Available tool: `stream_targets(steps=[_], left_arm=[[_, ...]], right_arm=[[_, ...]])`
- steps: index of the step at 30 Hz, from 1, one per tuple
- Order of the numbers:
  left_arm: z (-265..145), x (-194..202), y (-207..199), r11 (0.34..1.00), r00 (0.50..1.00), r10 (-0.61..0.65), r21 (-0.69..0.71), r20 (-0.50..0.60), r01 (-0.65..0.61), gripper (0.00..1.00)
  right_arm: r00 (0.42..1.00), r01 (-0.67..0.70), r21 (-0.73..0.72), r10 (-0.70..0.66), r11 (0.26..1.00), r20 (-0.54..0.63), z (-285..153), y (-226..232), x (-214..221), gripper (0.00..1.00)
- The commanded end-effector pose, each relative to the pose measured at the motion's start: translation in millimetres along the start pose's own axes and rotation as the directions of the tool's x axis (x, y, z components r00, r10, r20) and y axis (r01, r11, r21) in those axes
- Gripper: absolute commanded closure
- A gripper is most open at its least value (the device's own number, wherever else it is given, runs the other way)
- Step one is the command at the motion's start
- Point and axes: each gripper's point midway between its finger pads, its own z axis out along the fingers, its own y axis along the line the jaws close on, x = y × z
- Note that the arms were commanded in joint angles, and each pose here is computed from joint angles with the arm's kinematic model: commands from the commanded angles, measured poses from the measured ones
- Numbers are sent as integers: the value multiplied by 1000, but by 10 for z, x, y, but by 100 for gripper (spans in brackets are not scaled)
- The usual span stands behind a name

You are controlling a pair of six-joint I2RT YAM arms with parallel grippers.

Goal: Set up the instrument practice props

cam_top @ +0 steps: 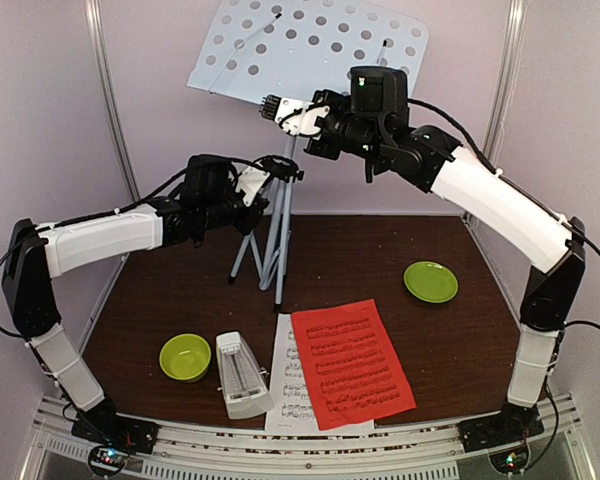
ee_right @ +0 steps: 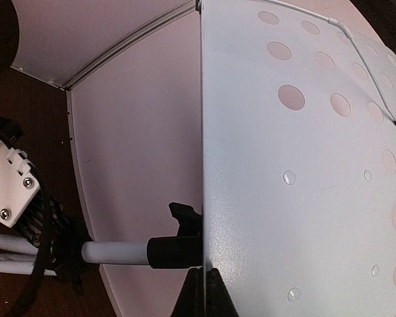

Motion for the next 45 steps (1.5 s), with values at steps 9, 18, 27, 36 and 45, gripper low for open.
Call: stream_targets(steps=[9, 18, 27, 36, 45], left_arm=[[-42, 349, 276, 953, 972, 229, -188, -58, -236, 99], [105, 539, 287, 931, 960, 262, -235, -95, -278, 100], [228, 552, 177, 976, 994, 99, -191, -54, -108, 100], [256, 646, 104, 978, 994, 87, -186, -72, -99, 100], [235, 705, 50, 983, 994, 77, -161, -79, -89, 100]], right_arm=[[961, -85, 490, -58, 867, 271, -1330, -1905, -696, 100], [948, -33, 453, -116, 891, 298, -1215, -1701, -817, 100], [945, -27, 401, -107, 916, 308, -991, -1356, -857, 99], [950, -26, 387, -99, 922, 298, -835, -1084, -837, 61], [958, -16, 380, -94, 925, 269, -809, -947, -785, 20]])
